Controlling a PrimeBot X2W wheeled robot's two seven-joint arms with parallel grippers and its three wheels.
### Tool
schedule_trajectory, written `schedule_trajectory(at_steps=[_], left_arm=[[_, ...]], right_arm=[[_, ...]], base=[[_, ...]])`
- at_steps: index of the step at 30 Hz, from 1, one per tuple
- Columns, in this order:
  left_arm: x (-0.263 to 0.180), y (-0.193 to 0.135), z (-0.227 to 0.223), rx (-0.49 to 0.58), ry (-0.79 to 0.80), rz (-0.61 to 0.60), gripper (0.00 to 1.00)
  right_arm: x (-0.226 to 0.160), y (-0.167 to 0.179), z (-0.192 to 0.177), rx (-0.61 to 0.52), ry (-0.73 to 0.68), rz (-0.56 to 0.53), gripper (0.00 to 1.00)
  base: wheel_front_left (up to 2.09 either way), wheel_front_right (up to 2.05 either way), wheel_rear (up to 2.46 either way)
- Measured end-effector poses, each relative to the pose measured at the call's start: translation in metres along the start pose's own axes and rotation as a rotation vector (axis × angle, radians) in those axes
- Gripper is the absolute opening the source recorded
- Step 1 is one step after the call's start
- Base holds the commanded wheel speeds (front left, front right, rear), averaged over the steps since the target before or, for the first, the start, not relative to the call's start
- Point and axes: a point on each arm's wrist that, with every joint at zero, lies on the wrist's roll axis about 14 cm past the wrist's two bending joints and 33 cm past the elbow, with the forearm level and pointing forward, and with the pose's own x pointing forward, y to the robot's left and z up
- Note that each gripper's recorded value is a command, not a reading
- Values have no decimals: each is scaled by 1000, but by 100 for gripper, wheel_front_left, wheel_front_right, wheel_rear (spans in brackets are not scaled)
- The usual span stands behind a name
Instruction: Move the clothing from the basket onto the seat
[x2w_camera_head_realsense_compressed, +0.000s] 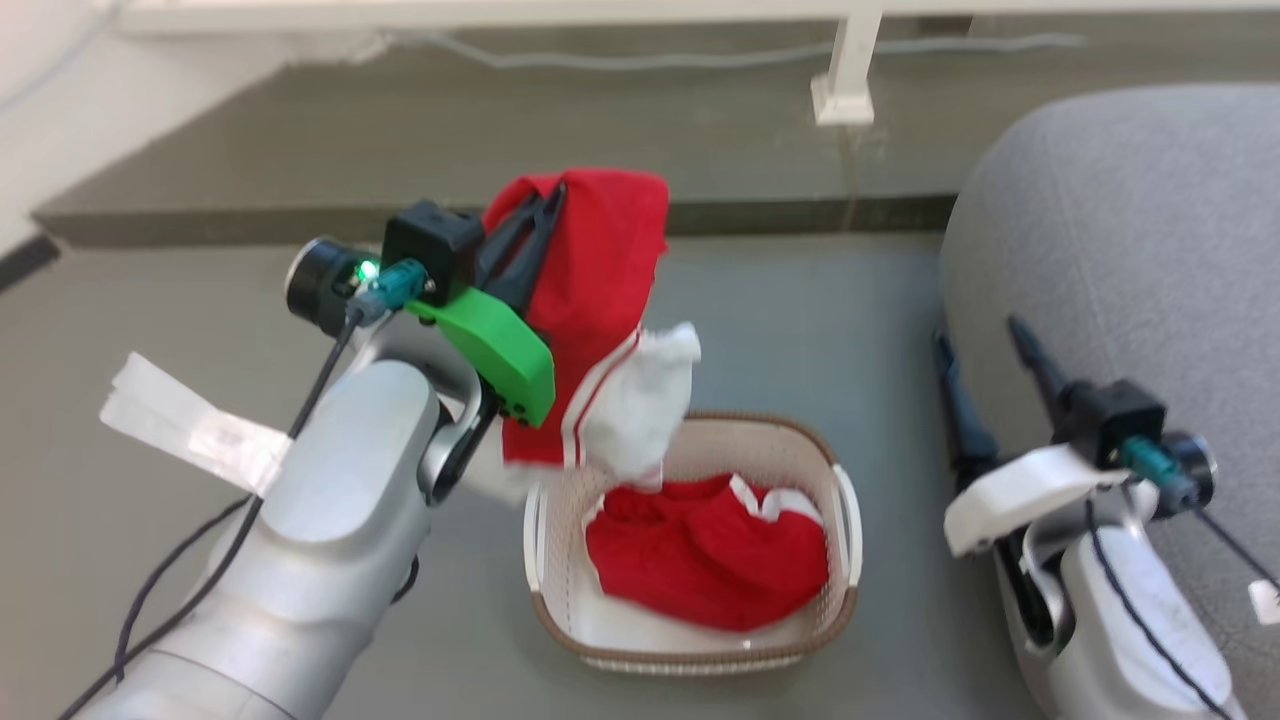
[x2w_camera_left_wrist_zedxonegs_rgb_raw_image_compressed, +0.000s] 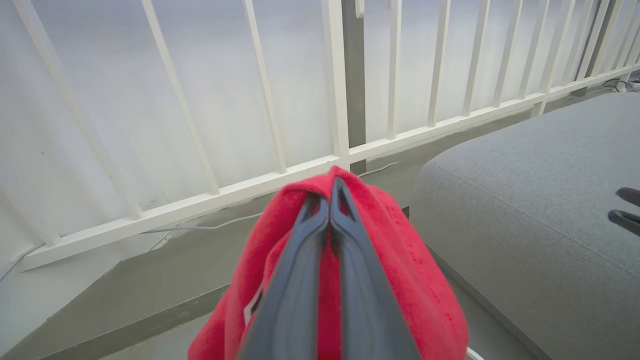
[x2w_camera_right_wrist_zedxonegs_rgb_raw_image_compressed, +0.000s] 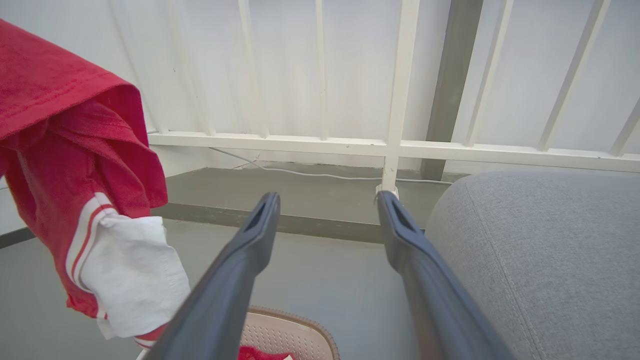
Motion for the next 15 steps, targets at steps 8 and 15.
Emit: schedule_trajectory(at_steps=[8,15], left_arm=[[-14,-28,30,34,-36,-44,0],[-19,-49,57,49,-89,-86,0]], right_arm=[[-27,40,1,-14,9,124,100],[-35,82,1,-41,12,264,100]], base=[[0,0,0],[0,0,0]])
